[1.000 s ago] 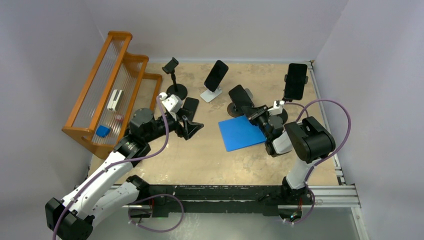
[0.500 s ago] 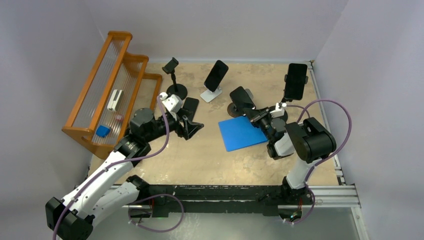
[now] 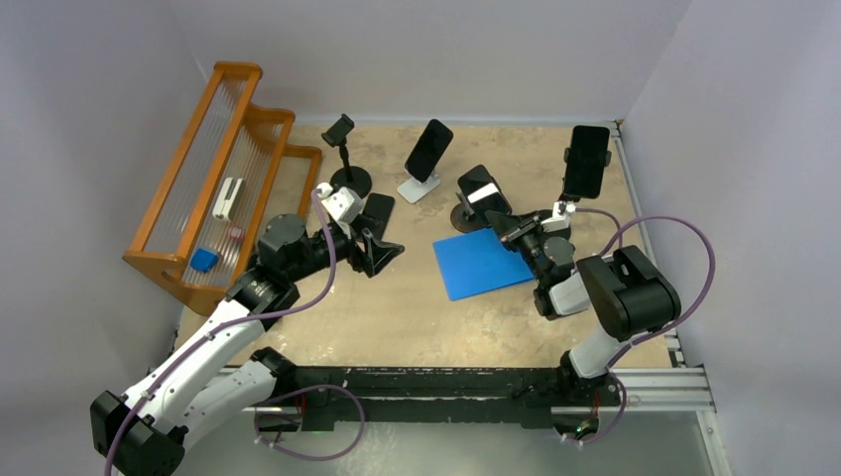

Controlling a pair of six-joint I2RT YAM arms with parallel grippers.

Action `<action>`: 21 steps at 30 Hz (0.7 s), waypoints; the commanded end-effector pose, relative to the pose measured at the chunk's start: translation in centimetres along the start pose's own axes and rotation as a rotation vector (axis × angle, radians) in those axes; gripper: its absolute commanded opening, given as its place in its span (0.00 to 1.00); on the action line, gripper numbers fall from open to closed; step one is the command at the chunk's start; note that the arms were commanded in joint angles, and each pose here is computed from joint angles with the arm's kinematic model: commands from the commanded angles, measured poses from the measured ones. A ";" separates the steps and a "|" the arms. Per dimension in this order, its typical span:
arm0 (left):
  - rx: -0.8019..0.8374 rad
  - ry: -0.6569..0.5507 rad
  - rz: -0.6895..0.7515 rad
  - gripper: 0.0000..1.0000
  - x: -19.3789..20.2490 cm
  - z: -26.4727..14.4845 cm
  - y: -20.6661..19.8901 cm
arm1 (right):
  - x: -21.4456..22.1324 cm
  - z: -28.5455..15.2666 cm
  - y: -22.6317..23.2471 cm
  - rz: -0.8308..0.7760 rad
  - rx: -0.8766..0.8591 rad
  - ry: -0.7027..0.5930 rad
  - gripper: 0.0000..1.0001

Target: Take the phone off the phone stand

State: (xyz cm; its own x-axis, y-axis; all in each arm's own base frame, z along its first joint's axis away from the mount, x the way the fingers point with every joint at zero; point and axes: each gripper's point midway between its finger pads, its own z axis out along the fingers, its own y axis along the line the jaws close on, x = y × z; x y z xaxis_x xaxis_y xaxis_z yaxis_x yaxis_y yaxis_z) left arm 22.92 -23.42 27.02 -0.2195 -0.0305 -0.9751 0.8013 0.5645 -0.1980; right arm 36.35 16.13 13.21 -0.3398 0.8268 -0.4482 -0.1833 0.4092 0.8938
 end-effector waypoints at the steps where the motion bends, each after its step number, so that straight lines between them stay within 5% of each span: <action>1: 0.014 -0.070 0.028 0.68 -2.9 0.0 -0.6 | -2.4 -0.6 5.4 -0.021 -0.197 -0.087 0.00; 21: -0.006 -0.119 0.031 0.69 -3.8 -0.7 -0.7 | -3.1 -4.5 9.0 -0.124 -0.248 -0.082 0.00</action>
State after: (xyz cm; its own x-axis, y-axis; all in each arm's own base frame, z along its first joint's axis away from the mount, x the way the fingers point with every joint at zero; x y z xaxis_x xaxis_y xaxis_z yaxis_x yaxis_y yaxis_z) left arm 22.98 -23.10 27.53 -0.2041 -0.0427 -0.9780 0.7931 0.5784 -0.1908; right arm 32.95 15.52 19.49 -0.2773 0.8206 -0.4998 -0.3358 0.4046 0.8506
